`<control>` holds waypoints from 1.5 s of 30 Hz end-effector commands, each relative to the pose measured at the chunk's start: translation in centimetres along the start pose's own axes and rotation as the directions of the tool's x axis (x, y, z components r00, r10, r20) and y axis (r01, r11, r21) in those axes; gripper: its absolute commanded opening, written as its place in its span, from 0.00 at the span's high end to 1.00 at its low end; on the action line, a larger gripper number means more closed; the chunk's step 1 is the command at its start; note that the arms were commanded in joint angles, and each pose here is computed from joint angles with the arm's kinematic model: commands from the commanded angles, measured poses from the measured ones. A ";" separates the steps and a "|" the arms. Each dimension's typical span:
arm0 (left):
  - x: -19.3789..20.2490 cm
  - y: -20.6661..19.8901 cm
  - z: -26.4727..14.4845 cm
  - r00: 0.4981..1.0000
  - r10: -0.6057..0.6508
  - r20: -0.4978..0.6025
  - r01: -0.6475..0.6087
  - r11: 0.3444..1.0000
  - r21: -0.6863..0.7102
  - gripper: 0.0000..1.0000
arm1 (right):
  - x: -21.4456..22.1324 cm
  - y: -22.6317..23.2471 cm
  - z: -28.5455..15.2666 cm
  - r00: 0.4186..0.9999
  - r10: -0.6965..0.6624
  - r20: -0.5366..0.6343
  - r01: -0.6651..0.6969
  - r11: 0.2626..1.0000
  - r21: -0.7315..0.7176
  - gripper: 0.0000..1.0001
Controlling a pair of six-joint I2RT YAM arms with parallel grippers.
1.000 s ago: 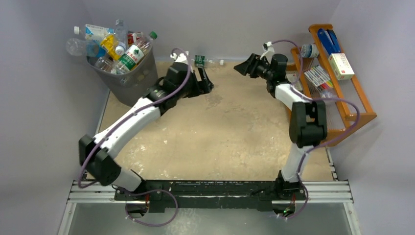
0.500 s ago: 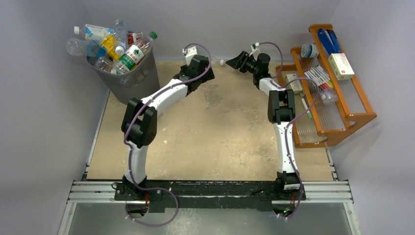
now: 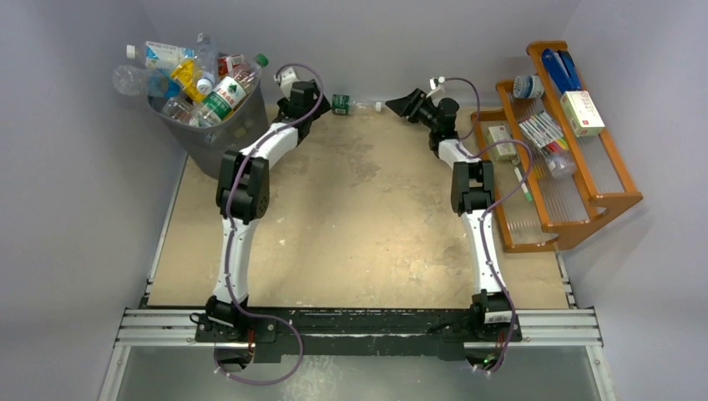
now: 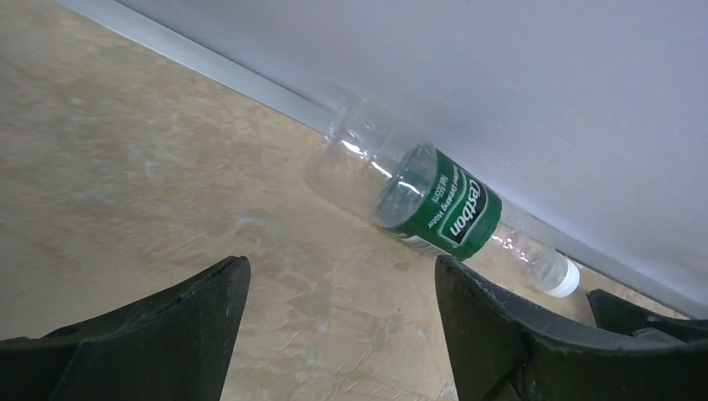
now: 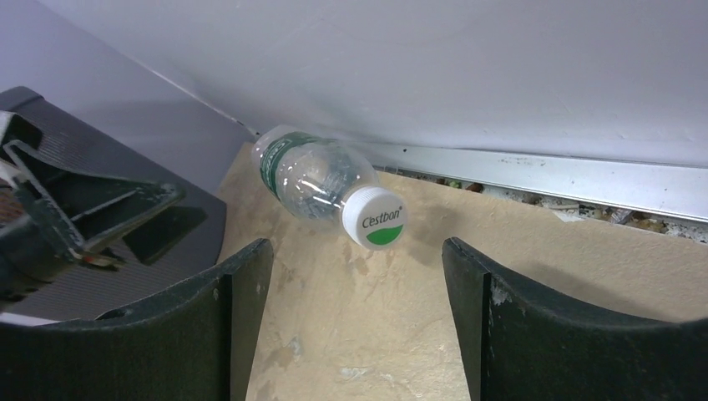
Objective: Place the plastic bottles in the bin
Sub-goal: Adjust the plastic bottle at the center of the board.
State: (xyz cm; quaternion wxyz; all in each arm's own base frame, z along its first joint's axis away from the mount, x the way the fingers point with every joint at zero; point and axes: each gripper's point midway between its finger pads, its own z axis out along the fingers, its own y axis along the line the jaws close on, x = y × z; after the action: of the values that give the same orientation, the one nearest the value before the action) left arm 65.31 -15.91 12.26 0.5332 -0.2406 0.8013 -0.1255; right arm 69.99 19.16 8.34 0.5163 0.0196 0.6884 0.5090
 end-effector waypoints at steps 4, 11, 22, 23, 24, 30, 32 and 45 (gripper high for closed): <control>-1.7 -3.2 2.9 0.989 -0.060 0.133 0.032 0.978 0.204 0.20 | -1.7 3.4 0.9 0.996 -0.048 0.078 0.056 0.993 -0.106 0.24; -2.2 -0.5 4.5 0.973 -0.086 0.213 0.047 0.982 0.185 0.20 | 0.0 2.5 0.3 0.998 -0.029 0.053 0.034 0.995 -0.098 0.24; -1.4 1.1 8.2 0.955 -0.107 0.276 0.030 0.963 0.267 0.20 | 1.4 1.7 -0.1 0.997 0.037 0.071 -0.027 0.991 -0.131 0.25; -1.3 1.1 8.5 0.955 -0.112 0.276 0.031 0.959 0.282 0.20 | 1.4 1.7 -0.1 0.997 0.038 0.074 -0.028 0.991 -0.132 0.25; -1.1 1.0 8.6 0.953 -0.121 0.277 0.033 0.953 0.302 0.19 | 1.5 1.6 -0.1 0.996 0.038 0.074 -0.028 0.991 -0.132 0.25; 0.0 0.0 9.0 0.947 -0.161 0.278 0.033 0.910 0.413 0.16 | 1.8 0.9 0.1 0.995 0.047 0.084 -0.036 0.991 -0.131 0.25; 0.7 -0.4 9.2 0.947 -0.186 0.263 0.048 0.890 0.454 0.16 | 1.5 0.8 0.2 0.994 0.047 0.094 -0.035 0.991 -0.128 0.25; 2.5 -3.6 8.6 0.948 -0.254 0.193 0.094 0.801 0.591 0.17 | 1.5 0.9 0.5 0.994 0.040 0.102 -0.026 0.991 -0.131 0.28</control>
State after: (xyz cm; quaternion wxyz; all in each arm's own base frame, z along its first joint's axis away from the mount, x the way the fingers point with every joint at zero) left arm 74.08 -17.78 8.42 0.6787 -0.1704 0.6284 -0.3399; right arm 69.44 19.39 8.23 0.5412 0.0324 0.6316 0.5543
